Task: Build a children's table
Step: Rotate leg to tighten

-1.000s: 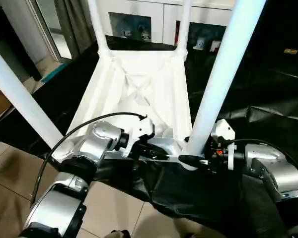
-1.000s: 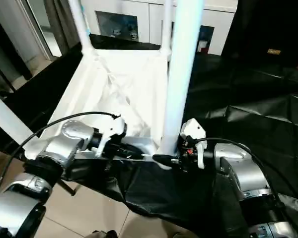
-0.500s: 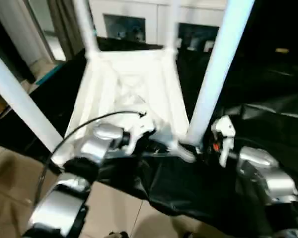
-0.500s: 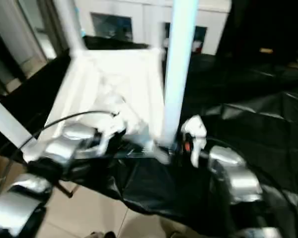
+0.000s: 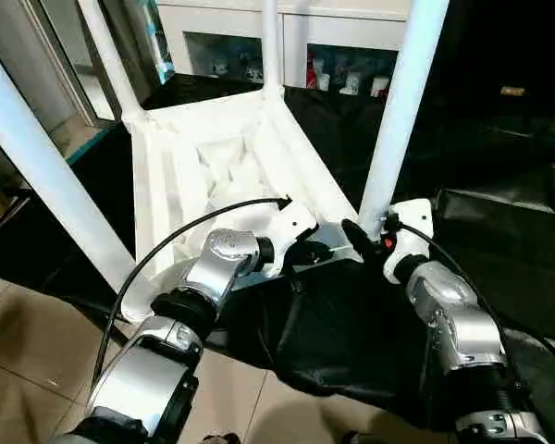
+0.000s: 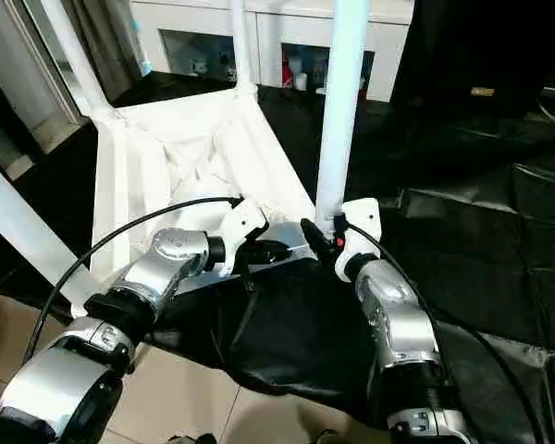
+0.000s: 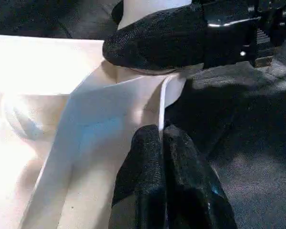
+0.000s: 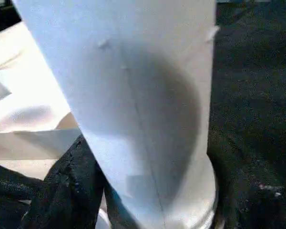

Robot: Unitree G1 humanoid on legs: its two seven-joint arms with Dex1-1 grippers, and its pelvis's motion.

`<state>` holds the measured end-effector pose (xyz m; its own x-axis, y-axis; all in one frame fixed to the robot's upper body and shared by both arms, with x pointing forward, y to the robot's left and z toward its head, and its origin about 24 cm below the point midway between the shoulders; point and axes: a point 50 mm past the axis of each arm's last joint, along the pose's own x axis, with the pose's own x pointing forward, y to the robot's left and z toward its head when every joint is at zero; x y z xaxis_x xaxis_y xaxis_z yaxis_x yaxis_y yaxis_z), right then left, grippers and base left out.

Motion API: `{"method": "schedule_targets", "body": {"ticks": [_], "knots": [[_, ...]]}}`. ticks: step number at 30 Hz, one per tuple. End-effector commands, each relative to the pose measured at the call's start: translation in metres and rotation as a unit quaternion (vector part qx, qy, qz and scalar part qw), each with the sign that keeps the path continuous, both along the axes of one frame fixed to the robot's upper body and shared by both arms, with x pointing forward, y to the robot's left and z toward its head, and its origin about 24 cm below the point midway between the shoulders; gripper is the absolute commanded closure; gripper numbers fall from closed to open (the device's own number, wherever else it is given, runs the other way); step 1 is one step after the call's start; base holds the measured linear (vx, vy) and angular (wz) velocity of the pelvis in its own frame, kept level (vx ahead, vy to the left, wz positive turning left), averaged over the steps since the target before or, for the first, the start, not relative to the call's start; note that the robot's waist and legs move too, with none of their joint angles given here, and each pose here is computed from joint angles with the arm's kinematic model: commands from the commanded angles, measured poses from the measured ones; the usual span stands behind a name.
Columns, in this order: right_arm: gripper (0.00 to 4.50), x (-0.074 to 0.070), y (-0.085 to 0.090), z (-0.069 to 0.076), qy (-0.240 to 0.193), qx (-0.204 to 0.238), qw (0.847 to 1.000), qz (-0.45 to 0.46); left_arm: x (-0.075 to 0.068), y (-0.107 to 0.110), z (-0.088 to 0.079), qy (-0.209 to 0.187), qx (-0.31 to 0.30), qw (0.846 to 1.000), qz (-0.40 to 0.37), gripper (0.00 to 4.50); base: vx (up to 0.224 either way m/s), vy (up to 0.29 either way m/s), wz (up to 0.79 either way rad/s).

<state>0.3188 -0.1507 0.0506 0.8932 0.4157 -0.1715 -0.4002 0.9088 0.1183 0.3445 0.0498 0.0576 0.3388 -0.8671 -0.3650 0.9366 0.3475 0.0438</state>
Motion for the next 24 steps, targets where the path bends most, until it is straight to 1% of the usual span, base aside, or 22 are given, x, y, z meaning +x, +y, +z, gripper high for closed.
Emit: {"method": "schedule_targets", "body": {"ticks": [1,2,3,6,7,9,10,11,12,14,17,19,20,22,24], "knots": [[1.02,-0.015,0.048,-0.008,0.031,0.033,0.987,0.157,-0.007,-0.020,0.005,-0.002,-0.036,0.998,-0.045,4.50,0.000,0.000,0.00],[1.02,-0.016,0.044,-0.006,0.030,0.027,0.984,0.173,-0.009,-0.016,0.004,0.003,-0.031,0.997,-0.064,4.50,0.000,0.000,0.00],[0.88,-0.017,0.042,-0.006,0.031,0.026,0.983,0.179,-0.010,-0.014,0.003,0.005,-0.028,0.997,-0.070,4.50,0.000,0.000,0.00],[0.88,-0.020,0.028,0.001,0.023,0.014,0.972,0.232,-0.013,0.002,0.002,0.015,-0.014,0.994,-0.110,4.50,0.000,0.000,0.00],[0.88,-0.021,0.026,0.002,0.022,0.012,0.971,0.240,-0.014,0.004,0.002,0.016,-0.013,0.993,-0.117,4.50,0.000,0.000,0.00],[0.88,-0.025,0.018,0.007,0.021,0.006,0.962,0.272,-0.017,0.013,0.002,0.023,-0.009,0.989,-0.148,4.50,0.000,0.000,0.00],[0.88,-0.029,0.011,0.010,0.023,0.001,0.953,0.301,-0.021,0.021,0.002,0.036,-0.003,0.983,-0.179,4.50,0.000,0.000,0.00],[0.88,-0.031,0.007,0.011,0.026,-0.003,0.948,0.317,-0.023,0.027,0.001,0.045,0.004,0.979,-0.197,4.50,0.000,0.000,0.00],[0.88,-0.035,0.001,0.013,0.033,-0.009,0.939,0.343,-0.025,0.034,0.001,0.055,0.013,0.976,-0.212,4.50,0.000,0.000,0.00],[0.88,-0.037,-0.001,0.013,0.038,-0.012,0.934,0.356,-0.025,0.036,0.001,0.057,0.016,0.975,-0.214,4.50,0.000,0.000,0.00],[0.88,-0.042,-0.009,0.013,0.049,-0.025,0.920,0.388,-0.026,0.043,0.002,0.065,0.021,0.972,-0.226,4.50,0.000,0.000,0.00],[0.88,-0.042,-0.011,0.013,0.052,-0.029,0.917,0.395,-0.027,0.045,0.002,0.069,0.021,0.970,-0.231,4.50,0.000,0.000,0.00],[1.12,-0.043,-0.012,0.015,0.056,-0.029,0.912,0.406,-0.028,0.047,0.003,0.074,0.022,0.968,-0.239,4.50,0.000,0.000,0.00],[1.27,-0.043,-0.013,0.015,0.057,-0.028,0.911,0.408,-0.028,0.048,0.003,0.076,0.023,0.967,-0.242,4.50,0.000,0.000,0.00],[1.51,-0.042,-0.012,0.017,0.055,-0.023,0.910,0.409,-0.027,0.048,0.004,0.070,0.021,0.968,-0.239,4.50,0.000,0.000,0.00]]}}
